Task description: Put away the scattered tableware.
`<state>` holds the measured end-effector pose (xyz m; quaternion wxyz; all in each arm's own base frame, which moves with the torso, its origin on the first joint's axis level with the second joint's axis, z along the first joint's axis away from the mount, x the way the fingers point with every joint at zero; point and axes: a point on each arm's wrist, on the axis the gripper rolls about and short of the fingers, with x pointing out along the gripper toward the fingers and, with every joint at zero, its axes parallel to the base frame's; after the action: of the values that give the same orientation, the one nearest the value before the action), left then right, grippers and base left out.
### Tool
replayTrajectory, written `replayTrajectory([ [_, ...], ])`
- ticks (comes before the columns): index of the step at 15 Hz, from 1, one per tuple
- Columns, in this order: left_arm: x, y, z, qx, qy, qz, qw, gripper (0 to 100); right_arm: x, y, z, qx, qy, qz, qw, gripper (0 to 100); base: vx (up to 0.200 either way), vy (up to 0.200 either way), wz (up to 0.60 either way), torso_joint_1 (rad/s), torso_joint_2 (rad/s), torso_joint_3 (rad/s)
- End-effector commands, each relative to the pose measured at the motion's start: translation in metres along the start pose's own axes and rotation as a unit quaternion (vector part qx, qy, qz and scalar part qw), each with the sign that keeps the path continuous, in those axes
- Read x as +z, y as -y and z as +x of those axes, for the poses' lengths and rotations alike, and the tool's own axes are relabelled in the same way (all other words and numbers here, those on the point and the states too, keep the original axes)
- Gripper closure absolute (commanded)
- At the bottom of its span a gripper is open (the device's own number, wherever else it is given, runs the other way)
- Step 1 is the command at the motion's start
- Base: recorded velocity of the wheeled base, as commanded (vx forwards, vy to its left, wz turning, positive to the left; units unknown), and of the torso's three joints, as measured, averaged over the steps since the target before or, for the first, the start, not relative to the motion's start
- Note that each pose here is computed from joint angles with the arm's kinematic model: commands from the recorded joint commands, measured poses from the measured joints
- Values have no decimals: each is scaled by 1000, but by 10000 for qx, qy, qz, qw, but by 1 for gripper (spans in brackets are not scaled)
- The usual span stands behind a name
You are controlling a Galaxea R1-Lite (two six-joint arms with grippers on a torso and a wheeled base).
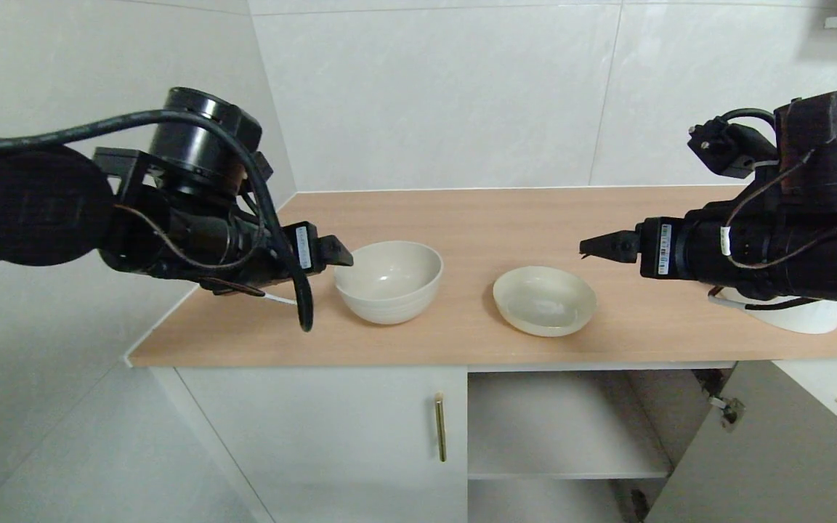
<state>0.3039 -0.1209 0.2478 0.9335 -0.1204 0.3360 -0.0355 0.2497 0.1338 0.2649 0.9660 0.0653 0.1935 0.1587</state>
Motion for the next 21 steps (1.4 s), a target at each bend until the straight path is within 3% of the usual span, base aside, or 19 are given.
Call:
replayTrajectory([
  [1, -6, 6, 37, 106, -270, 49, 9996, 0, -1, -1, 3, -8, -19, -3, 10000, 0, 0, 0, 0, 0, 0, 0],
  [11, -8, 9, 59, 148, -216, 53, 9996, 0, -1, -1, 7, -2, 35, 19, 10000, 0, 0, 0, 0, 0, 0, 0],
  [12, -7, 9, 58, 141, -203, 51, 9997, 100, -1, -1, 7, -2, 35, 19, 10000, 0, 0, 0, 0, 0, 0, 0],
  [18, -3, 9, 44, 73, -58, 21, 10000, 100, -5, -1, 21, -136, -119, -37, 9998, 0, 0, 0, 0, 0, 0, 0],
  [21, -7, 11, 31, 89, 1, 63, 9999, 100, -13, 0, 45, -767, -586, -159, 9952, 0, 0, 0, 0, 0, 0, 0],
])
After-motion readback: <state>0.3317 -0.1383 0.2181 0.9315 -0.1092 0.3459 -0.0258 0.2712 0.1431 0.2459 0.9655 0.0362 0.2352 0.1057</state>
